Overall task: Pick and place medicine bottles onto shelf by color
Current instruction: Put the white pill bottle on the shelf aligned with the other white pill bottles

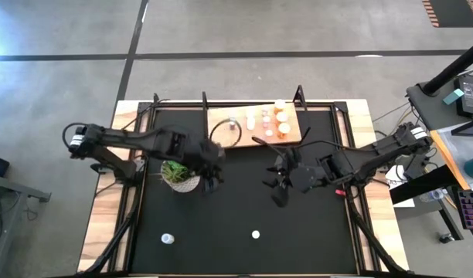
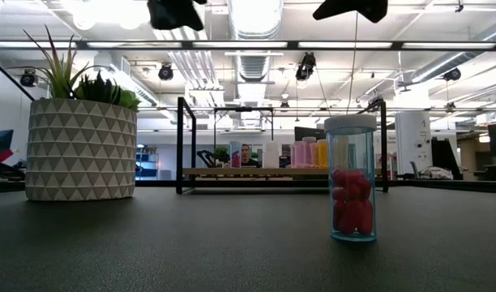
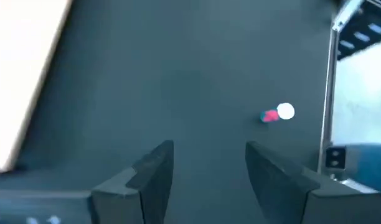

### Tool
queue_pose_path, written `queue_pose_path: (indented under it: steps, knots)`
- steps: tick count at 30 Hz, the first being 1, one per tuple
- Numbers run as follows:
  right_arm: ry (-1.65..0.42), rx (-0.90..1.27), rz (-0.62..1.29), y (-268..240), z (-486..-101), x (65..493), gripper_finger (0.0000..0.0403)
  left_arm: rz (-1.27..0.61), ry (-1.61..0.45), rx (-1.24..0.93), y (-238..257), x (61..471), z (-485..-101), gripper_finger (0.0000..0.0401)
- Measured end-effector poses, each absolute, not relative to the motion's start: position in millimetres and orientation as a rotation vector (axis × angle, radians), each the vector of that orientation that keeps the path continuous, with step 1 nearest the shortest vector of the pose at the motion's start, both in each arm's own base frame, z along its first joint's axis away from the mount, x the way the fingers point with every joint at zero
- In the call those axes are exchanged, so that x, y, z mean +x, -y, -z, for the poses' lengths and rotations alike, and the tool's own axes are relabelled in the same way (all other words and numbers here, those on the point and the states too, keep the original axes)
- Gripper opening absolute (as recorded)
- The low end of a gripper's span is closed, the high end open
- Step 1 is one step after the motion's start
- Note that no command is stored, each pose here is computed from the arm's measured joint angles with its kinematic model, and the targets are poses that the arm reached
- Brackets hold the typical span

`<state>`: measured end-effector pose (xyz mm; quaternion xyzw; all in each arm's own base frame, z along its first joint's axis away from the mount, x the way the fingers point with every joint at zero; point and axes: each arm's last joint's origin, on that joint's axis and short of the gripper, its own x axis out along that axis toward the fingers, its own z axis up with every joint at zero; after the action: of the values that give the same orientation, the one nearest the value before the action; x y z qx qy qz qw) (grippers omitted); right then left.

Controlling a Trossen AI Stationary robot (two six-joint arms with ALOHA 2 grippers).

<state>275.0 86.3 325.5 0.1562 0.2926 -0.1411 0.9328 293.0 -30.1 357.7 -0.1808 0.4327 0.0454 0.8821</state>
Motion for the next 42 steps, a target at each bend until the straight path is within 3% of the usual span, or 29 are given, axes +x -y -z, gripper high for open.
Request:
queue_pose_path:
  steps: [11, 21, 31, 42]
  knots:
    - [-0.675, 0.156, 0.154, -107.8, -323.0, 262.1, 0.0215, -0.302, -1.020, -0.826, 109.8, 270.8, -324.0, 0.0183]
    - [-0.696, -0.005, 0.062, -118.0, -322.2, 257.0, 0.0215, -0.561, -1.176, -1.115, 168.6, 225.3, -277.1, 0.0183]
    - [-0.696, -0.006, 0.062, -117.9, -322.2, 256.9, 0.0215, -0.699, -1.345, -1.201, 195.2, 188.7, -249.9, 0.0183]
    - [-0.696, -0.005, 0.062, -117.9, -322.2, 257.1, 0.0215, -0.762, -1.411, -1.161, 193.6, 176.5, -226.8, 0.0183]
